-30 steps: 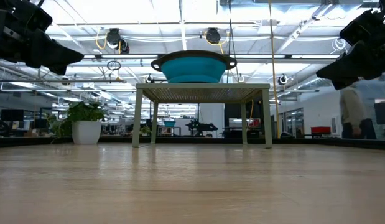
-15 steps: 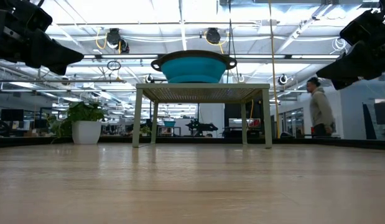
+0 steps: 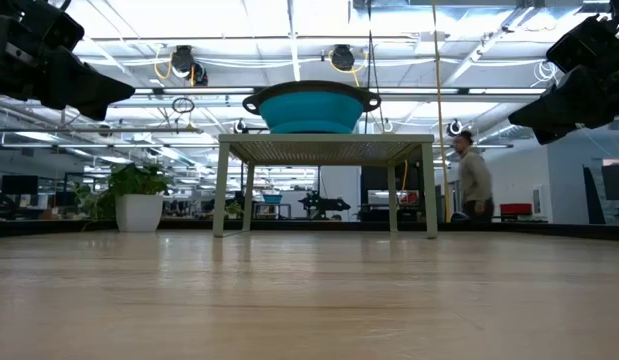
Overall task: Pick & Place Fruit
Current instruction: Return to Home Position
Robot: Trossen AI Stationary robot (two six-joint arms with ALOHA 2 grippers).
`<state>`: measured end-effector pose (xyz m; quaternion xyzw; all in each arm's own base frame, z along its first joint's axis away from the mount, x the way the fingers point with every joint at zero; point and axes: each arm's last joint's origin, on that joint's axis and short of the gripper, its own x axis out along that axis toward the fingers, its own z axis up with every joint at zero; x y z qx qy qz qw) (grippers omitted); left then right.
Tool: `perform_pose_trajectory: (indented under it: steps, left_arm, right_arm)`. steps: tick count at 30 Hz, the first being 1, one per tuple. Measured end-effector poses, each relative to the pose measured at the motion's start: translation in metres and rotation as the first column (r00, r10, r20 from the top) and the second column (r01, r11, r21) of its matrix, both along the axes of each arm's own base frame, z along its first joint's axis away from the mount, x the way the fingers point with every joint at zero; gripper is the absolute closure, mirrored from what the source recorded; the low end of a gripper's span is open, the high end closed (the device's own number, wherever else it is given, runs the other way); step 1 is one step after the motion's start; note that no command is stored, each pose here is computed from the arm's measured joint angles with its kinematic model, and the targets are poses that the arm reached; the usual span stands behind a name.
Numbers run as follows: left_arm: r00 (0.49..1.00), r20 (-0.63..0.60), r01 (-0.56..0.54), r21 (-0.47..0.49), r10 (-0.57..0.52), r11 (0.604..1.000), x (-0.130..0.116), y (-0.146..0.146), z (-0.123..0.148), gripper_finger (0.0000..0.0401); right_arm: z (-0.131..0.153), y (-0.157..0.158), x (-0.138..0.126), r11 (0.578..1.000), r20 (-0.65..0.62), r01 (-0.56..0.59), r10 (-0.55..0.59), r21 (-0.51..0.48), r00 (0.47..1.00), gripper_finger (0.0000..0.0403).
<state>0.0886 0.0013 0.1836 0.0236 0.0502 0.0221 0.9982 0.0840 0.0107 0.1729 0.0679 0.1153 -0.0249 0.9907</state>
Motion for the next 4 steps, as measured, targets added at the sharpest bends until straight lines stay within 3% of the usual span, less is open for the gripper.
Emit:
perform_pose_trajectory:
  steps: [4]
  left_arm:
    - [1.000, 0.000, 0.001, 0.000, -0.001, 1.000, 0.0000, 0.0000, 0.0000, 0.0380]
  right_arm:
    - [0.0000, 0.0000, 0.0000, 1.000, 0.000, 0.000, 0.000, 0.000, 1.000, 0.0399]
